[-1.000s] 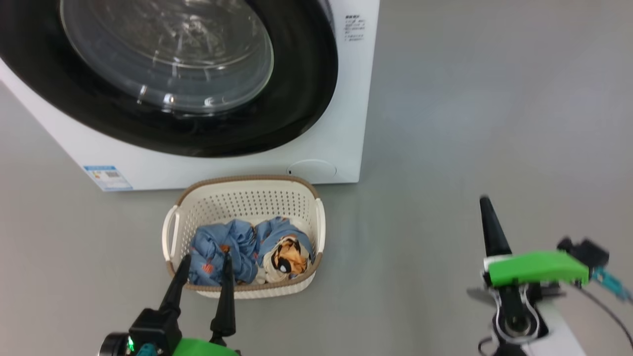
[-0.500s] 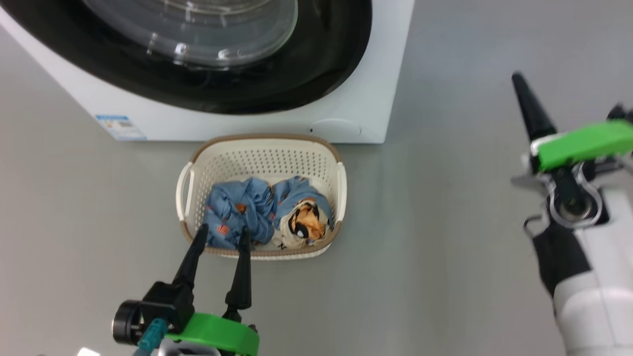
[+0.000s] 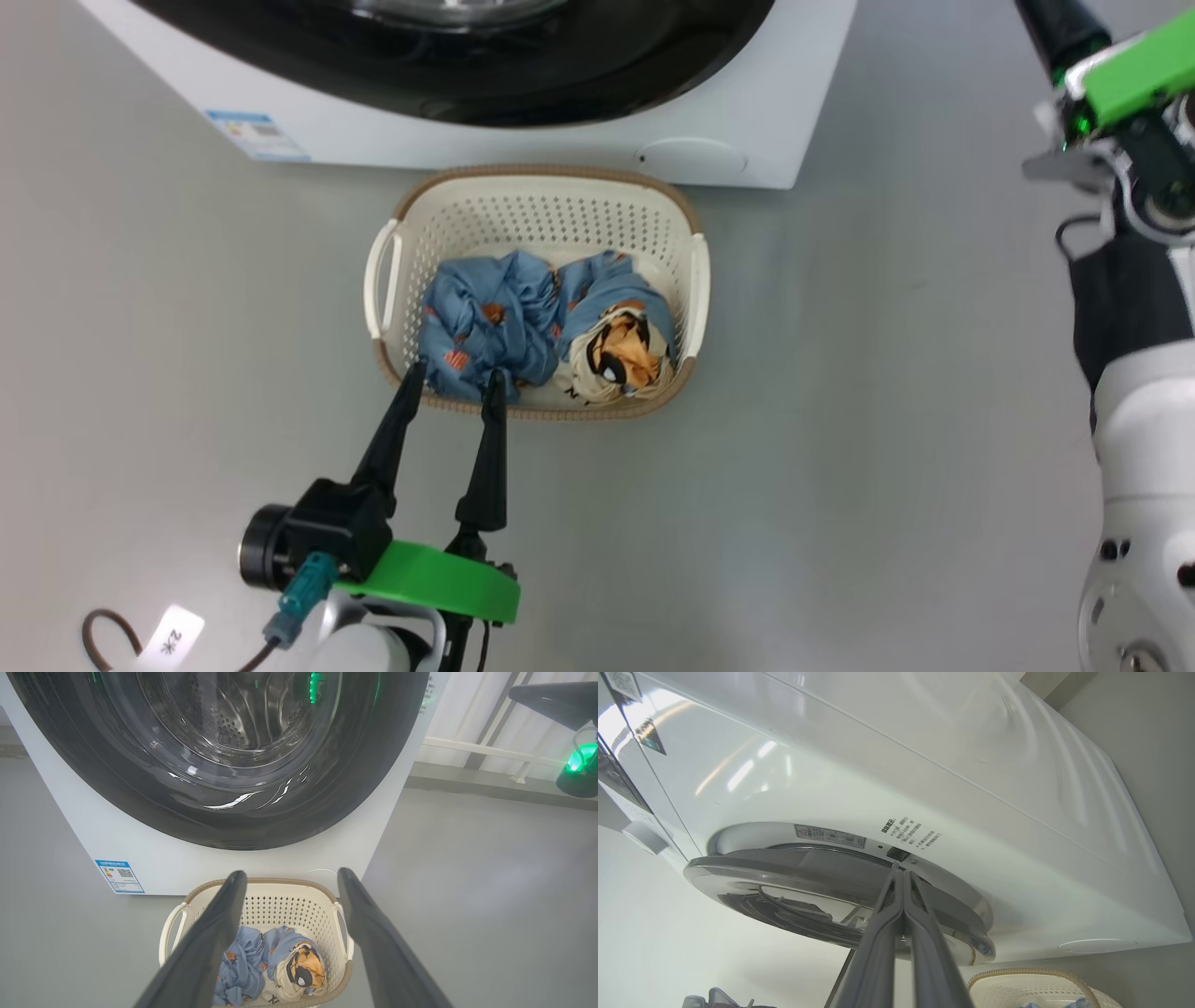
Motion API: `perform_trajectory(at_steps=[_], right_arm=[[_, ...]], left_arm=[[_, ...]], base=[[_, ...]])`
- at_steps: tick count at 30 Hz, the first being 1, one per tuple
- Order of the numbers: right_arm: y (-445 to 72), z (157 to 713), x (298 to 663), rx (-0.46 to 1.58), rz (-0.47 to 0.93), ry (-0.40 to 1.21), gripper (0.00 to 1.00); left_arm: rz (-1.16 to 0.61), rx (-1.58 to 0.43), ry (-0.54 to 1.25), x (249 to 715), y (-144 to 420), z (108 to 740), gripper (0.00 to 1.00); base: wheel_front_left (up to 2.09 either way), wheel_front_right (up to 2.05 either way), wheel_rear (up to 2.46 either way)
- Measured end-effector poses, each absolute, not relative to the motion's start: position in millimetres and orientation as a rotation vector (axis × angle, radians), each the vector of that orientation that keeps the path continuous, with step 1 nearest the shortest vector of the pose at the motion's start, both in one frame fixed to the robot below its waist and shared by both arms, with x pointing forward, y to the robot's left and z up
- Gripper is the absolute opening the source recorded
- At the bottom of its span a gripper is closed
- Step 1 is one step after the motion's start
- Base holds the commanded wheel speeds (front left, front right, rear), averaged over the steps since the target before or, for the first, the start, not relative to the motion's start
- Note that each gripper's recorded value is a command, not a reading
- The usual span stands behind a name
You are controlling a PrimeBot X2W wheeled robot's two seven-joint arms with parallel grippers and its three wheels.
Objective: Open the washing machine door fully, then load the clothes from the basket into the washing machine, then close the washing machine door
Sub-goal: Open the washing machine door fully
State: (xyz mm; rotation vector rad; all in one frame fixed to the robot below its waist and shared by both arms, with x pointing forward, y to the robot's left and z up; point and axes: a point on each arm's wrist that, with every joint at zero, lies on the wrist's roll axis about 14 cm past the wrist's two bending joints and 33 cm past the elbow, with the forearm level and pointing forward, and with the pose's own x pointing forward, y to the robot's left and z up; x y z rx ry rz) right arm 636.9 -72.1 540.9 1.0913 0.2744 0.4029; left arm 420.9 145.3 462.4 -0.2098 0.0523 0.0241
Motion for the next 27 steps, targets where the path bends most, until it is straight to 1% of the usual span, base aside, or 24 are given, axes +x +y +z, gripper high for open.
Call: perform_trajectory(at_steps=[15, 27], right_arm=[[-21.4, 548.6, 677.4, 1.177, 0.567, 0.422, 0.00], [5.4, 540.1, 693.1, 1.187, 0.619, 0.541, 0.00]], left_arm=[[0.056, -0.202, 0.078, 431.8, 156.4, 450.3, 1.00], [0.084, -0.198, 0.102, 429.7, 163.9, 443.1, 1.00]], base=[[0.00, 0.00, 0.00], [0.00, 0.00, 0.00]])
